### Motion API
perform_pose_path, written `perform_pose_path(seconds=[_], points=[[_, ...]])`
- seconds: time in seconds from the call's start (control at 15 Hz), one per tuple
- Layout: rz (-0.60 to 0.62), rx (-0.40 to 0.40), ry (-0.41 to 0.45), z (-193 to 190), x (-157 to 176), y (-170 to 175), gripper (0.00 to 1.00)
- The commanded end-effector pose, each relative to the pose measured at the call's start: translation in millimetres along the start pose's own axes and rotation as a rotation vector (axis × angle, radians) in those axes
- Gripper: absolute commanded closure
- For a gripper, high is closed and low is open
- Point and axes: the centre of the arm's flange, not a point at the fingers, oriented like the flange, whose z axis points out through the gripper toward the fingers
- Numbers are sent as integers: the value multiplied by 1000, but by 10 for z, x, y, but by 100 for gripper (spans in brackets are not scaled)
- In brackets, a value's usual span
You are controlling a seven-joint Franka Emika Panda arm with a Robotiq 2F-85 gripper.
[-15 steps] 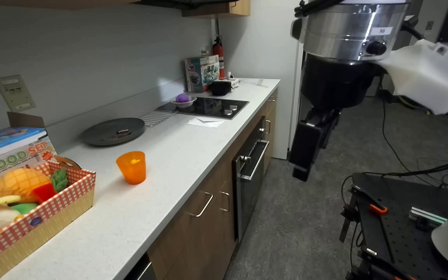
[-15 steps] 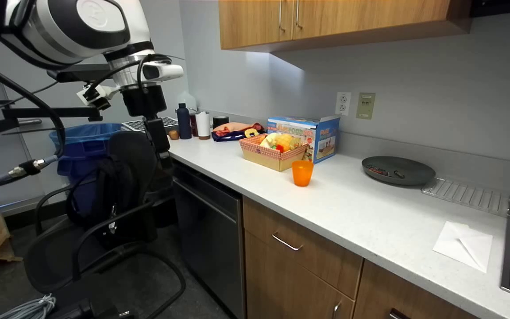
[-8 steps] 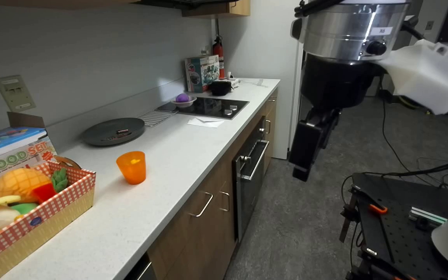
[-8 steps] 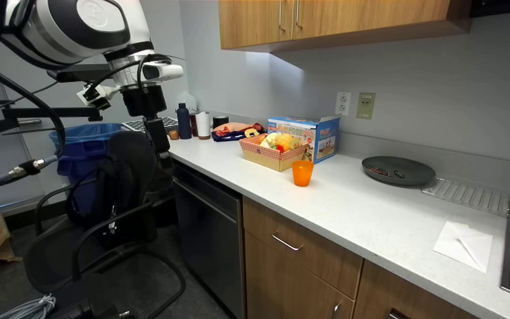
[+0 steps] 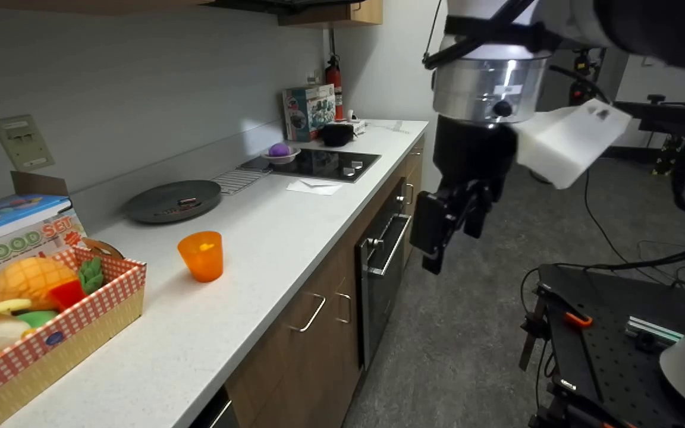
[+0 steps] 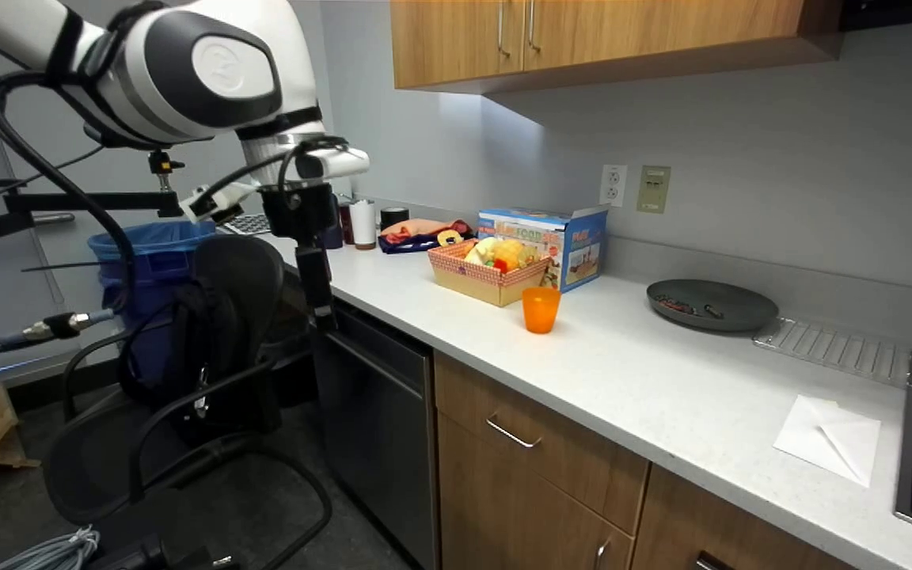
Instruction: Open the top drawer of the kitchen unit
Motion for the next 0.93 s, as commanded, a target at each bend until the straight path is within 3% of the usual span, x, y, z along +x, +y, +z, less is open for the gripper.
perform_pose_path(seconds=[0.0,0.2,0.53,0.87], points=[[118,47,-37,423,422,51,0],[213,79,-50,664,601,6,0],[389,91,-32,928,660,-485,0],[525,80,-29,1135,450,-959,0]])
